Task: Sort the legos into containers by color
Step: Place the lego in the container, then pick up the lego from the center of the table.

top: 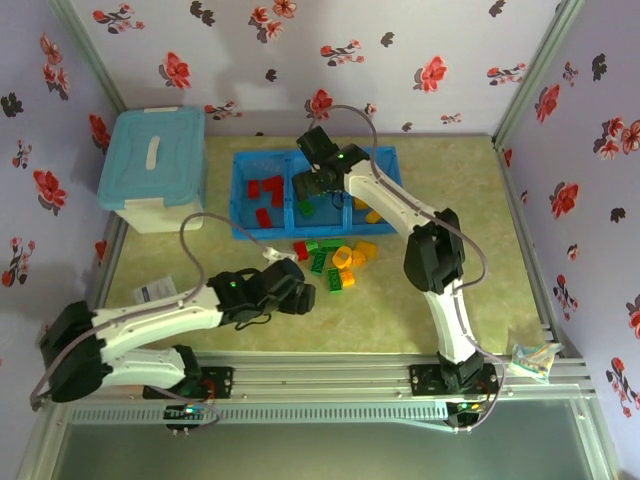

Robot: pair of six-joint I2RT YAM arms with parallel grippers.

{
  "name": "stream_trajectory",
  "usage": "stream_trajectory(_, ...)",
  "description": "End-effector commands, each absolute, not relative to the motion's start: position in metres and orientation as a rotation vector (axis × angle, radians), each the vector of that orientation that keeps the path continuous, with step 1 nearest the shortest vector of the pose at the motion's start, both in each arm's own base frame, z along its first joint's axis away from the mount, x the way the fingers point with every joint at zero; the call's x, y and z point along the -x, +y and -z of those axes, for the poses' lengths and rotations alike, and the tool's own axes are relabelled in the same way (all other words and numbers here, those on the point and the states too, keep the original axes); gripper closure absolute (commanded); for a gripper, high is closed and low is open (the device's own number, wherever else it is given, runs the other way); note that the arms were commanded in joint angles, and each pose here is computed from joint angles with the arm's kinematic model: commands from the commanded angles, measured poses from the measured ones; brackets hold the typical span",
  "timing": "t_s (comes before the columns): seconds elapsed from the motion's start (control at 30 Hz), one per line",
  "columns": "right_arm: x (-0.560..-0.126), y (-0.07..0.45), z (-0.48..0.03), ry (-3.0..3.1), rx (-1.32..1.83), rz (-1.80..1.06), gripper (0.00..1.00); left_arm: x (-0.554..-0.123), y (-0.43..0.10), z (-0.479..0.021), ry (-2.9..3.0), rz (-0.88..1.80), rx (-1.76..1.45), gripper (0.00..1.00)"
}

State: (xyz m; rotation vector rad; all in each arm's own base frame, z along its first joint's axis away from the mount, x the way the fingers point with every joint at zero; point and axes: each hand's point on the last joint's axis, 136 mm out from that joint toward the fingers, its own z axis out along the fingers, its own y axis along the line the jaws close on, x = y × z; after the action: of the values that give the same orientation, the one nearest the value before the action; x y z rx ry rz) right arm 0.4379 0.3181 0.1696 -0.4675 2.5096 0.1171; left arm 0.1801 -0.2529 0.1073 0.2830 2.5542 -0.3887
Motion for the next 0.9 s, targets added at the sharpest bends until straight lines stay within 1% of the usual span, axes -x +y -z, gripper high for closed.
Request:
stream_trajectory(0.0, -0.415, 0.305, -0.239, 2.374, 0.43, -0.18, 0.01, -0.193, -0.287, -0.119, 2.515, 0.484, -0.245, 0.12)
stream_trajectory(0.1, -0.395, 0.284, -0.245, 2.35, 0.387, -0.195, 0.01, -0.199, -0.309, -0.109, 2.544, 0.473, -0.3, 0.13)
stream_trajectory(0.23, -0.372, 0.258, -0.244, 2.338, 0.341, -0.199, 0.02, -0.205, -0.337, -0.092, 2.6, 0.45, -0.354, 0.2)
stream_trajectory(0.37, -0.357, 0.232, -0.235, 2.348, 0.298, -0.187, 0.03, -0.21, -0.35, -0.074, 2.648, 0.401, -0.376, 0.24)
stream_trajectory(0.6, -0.344, 0.206, -0.224, 2.354, 0.229, -0.207, 0.05, -0.22, -0.356, -0.05, 2.707, 0.331, -0.37, 0.32)
stream_trajectory(0.73, -0.34, 0.196, -0.221, 2.353, 0.202, -0.212, 0.05, -0.224, -0.352, -0.042, 2.732, 0.287, -0.355, 0.39)
stream_trajectory(0.87, -0.338, 0.191, -0.22, 2.348, 0.182, -0.223, 0.05, -0.224, -0.345, -0.033, 2.753, 0.252, -0.352, 0.42)
